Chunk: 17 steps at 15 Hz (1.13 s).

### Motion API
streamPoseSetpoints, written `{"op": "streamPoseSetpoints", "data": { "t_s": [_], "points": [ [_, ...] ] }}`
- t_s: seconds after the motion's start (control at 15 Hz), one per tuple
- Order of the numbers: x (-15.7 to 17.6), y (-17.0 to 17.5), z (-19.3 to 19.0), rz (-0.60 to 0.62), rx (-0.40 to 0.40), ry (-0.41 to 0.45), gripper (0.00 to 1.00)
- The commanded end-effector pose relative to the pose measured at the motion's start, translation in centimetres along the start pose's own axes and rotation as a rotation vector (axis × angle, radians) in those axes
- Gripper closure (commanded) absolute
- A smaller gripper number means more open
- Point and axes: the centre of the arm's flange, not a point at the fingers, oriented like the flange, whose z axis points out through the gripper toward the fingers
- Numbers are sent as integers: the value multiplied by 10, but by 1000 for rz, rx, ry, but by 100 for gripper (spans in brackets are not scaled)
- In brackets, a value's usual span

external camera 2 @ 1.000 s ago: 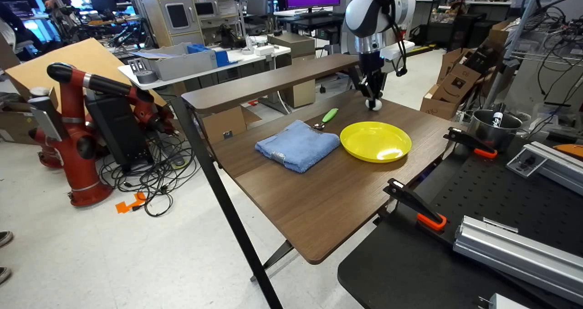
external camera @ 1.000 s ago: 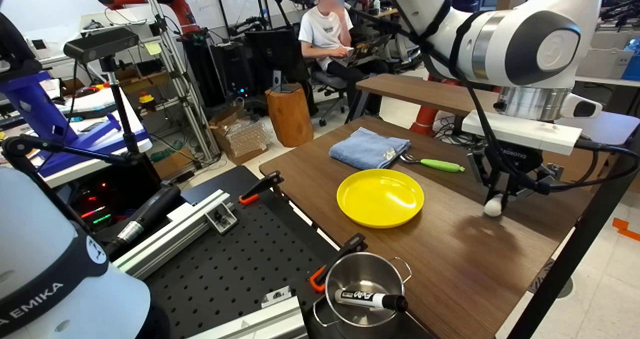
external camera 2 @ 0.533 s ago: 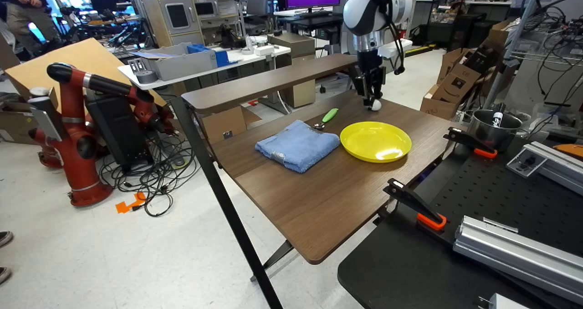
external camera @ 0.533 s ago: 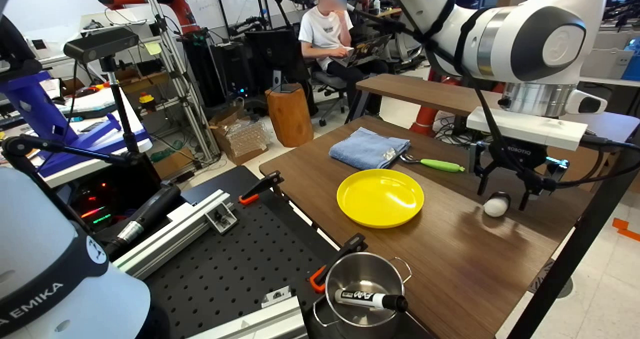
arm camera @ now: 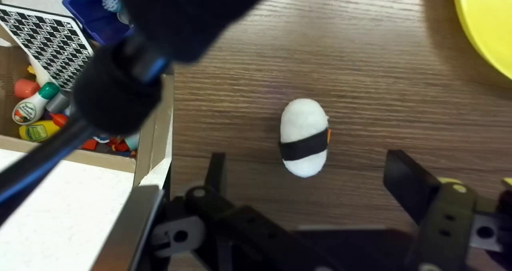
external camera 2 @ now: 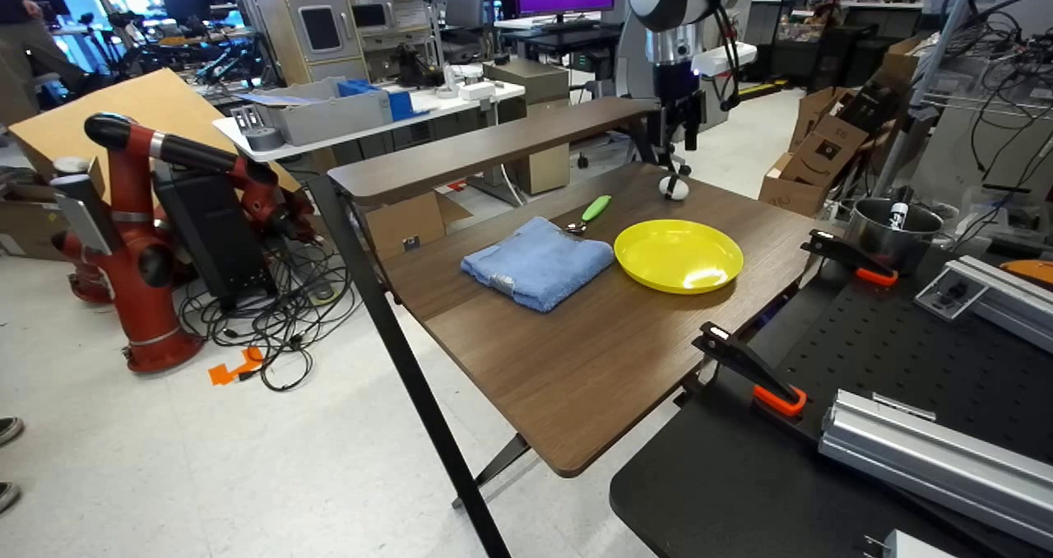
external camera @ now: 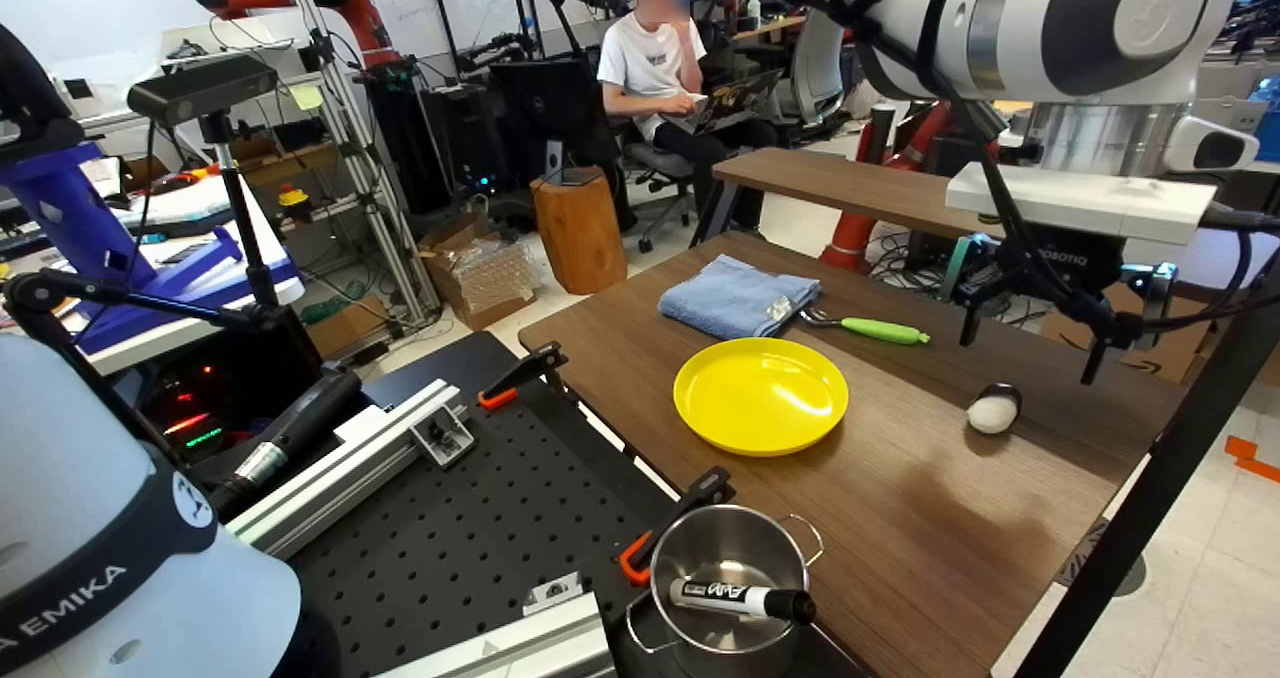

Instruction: Move the white object to the right

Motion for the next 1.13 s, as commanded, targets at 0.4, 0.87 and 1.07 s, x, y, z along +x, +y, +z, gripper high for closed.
{"op": "streamPoseSetpoints", "data": {
  "t_s": [0.4,0.87,1.07],
  "points": [
    [-39,-10,-36,10,23,-9,0],
    [-39,-10,-34,10,24,-11,0],
    [-39,-10,-34,10,24,-11,0]
  ]
}}
